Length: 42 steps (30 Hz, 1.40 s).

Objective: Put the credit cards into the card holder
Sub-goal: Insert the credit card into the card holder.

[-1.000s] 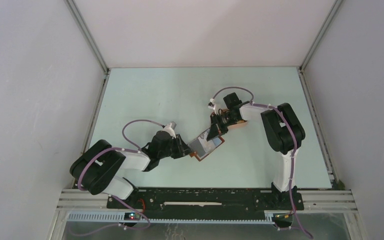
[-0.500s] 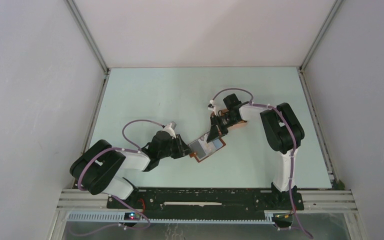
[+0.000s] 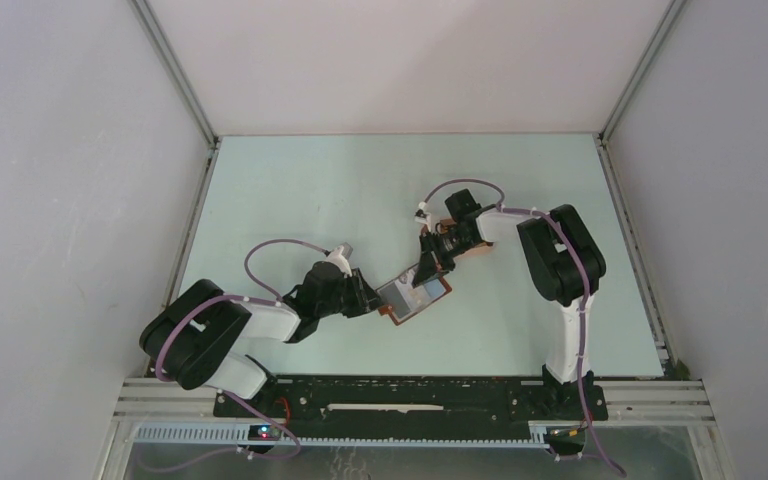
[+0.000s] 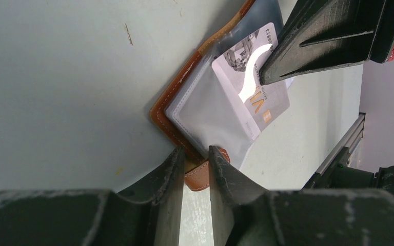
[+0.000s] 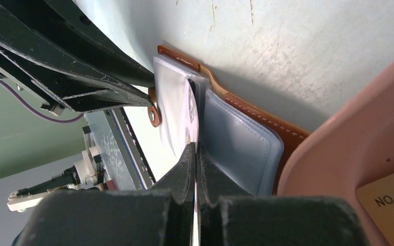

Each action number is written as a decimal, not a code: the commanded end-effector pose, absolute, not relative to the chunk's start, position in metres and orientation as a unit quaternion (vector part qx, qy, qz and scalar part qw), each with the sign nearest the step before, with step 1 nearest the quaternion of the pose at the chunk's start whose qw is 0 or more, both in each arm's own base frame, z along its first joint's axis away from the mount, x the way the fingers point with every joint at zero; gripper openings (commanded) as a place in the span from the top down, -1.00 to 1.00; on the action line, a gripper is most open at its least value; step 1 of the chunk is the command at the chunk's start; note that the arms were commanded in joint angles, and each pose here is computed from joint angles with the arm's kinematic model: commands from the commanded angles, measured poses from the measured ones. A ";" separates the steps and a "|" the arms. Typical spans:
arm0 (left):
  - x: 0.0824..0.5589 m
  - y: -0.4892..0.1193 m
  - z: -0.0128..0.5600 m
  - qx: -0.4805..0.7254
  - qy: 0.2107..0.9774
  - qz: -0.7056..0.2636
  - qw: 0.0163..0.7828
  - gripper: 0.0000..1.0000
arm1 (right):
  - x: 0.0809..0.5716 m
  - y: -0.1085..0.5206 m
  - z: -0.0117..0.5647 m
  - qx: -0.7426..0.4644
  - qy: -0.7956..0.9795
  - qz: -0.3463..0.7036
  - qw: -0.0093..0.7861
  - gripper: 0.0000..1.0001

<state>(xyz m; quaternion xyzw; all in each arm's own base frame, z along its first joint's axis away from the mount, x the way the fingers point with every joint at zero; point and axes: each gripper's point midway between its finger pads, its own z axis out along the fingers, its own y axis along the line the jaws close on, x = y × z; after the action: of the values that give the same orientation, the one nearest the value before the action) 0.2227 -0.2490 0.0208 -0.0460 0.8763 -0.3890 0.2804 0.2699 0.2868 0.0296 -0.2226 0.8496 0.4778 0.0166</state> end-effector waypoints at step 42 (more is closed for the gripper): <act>0.226 -0.256 0.032 -0.027 0.869 -0.403 0.286 0.45 | 0.248 0.305 0.046 -0.422 0.854 0.297 0.061 0.13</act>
<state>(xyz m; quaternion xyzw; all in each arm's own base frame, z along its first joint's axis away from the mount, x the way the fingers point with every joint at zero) 0.2212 -0.2488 0.0209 -0.0450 0.8770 -0.3900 0.2768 0.2560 0.2939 0.0251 -0.3929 0.8681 0.2994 0.0493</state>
